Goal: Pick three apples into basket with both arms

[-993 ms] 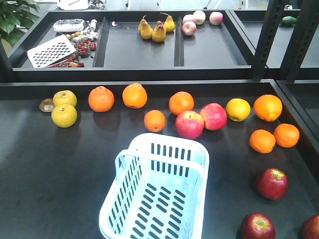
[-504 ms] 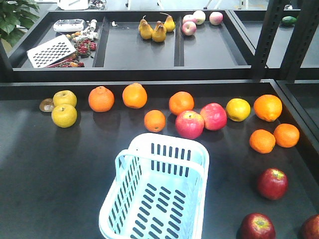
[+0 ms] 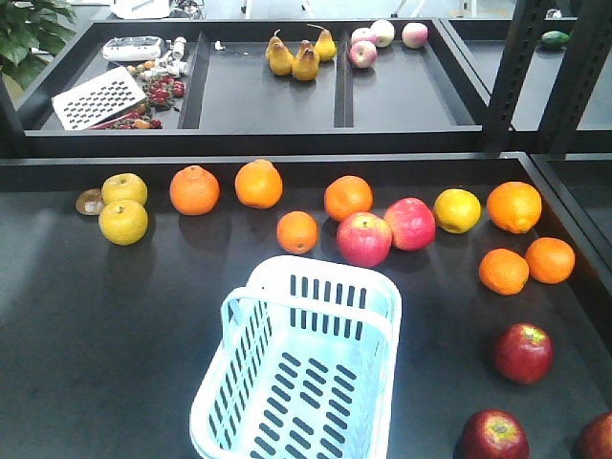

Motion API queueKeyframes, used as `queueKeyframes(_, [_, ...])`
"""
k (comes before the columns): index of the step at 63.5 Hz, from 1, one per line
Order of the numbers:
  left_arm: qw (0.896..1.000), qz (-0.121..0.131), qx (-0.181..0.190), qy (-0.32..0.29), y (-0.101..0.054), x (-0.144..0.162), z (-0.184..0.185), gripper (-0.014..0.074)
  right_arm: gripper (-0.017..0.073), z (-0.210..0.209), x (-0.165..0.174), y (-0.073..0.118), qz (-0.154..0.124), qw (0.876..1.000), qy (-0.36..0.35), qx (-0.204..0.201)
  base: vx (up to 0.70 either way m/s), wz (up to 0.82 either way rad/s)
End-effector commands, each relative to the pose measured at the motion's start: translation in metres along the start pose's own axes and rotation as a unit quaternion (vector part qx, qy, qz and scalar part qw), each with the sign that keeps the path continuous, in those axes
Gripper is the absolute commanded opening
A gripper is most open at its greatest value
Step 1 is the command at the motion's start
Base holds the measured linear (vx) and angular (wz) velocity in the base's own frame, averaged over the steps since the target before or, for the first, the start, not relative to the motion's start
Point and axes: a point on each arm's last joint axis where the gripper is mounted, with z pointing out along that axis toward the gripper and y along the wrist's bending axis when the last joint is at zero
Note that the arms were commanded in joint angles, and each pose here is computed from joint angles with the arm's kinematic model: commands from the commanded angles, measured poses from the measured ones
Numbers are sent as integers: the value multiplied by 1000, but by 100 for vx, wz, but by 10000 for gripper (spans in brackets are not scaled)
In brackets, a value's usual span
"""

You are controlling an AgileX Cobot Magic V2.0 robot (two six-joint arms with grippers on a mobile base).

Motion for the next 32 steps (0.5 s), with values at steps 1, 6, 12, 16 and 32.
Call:
queueKeyframes(1, [999, -4, -6, -45, 2, -13, -5, 590, -9, -2, -14, -1, 37, 998, -56, 3, 0, 0])
queueKeyframes(6, [999, -4, -6, -45, 2, -13, -5, 590, -9, -2, -25, -1, 54, 996, -64, 3, 0, 0])
queueKeyframes(12, [999, -4, -6, -45, 2, -13, -5, 590, -9, 1, -43, -2, 63, 997, -43, 2, 0, 0])
queueKeyframes(16, [999, -4, -6, -45, 2, -13, -5, 590, -9, 4, -56, -2, 59, 998, -17, 1, 0, 0])
queueKeyframes(32, [999, -4, -6, -45, 2, -13, -5, 590, -9, 35, -95, -2, 50, 980, 195, -5, 0, 0])
